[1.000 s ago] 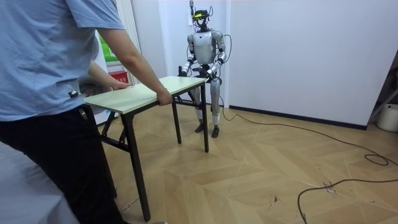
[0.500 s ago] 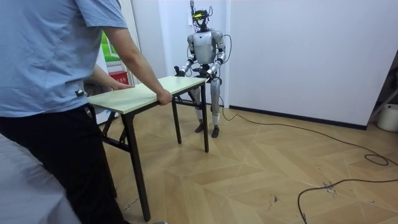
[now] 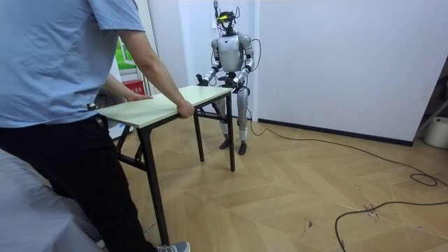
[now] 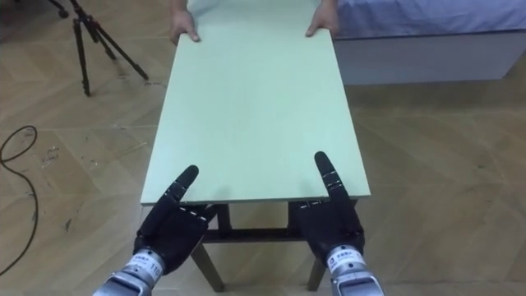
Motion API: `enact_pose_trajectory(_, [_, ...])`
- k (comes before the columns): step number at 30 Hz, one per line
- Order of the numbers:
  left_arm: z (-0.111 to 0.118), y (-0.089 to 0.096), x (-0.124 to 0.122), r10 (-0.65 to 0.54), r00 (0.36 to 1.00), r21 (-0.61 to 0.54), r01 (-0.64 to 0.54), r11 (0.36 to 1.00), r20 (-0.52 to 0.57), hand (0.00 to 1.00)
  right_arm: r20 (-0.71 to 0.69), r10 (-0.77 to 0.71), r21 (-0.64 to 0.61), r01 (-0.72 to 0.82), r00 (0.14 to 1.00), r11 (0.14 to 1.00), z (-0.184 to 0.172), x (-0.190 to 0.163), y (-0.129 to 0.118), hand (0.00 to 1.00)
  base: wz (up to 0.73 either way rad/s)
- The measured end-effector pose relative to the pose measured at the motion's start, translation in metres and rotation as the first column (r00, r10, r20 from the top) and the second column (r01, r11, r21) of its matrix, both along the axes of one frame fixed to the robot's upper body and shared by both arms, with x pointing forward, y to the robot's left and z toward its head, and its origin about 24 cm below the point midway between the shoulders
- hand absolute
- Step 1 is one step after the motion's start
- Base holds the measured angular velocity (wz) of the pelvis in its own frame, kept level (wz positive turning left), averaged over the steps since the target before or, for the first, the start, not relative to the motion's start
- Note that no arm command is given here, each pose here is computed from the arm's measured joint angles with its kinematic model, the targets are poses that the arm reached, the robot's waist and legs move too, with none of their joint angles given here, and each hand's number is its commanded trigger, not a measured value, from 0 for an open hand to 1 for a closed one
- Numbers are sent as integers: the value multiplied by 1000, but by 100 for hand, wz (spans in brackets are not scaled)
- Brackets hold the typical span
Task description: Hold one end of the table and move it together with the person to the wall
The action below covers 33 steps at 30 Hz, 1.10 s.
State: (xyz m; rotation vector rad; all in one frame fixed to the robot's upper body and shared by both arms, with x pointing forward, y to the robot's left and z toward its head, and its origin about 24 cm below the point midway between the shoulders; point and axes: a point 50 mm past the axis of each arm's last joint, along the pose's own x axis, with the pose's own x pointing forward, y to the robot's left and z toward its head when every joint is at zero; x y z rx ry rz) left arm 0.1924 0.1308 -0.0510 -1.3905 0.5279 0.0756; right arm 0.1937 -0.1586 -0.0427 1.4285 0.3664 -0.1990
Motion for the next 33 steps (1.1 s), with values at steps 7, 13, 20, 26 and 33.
enact_pose_trajectory(7, [-4,-1,-1,11,996,10,-11,1000,-93,100,-87,-2,0,2,996,1000,-9,-4,1,100,1])
enact_pose_trajectory(13, [-6,2,-8,22,995,4,-22,1000,-100,100,-135,14,-2,-14,991,1000,-15,-8,8,100,-23])
enact_pose_trajectory(20, [-8,2,-7,40,991,-2,-41,999,-124,100,-150,-2,9,3,989,1000,-18,-10,13,100,29])
enact_pose_trajectory(26, [-9,0,-5,43,990,-8,-44,999,-132,100,-156,-5,7,7,988,1000,-18,-8,11,100,6])
enact_pose_trajectory(33, [-9,-1,-5,40,990,-7,-42,999,-134,100,-150,-5,3,6,989,1000,-18,-9,10,100,3])
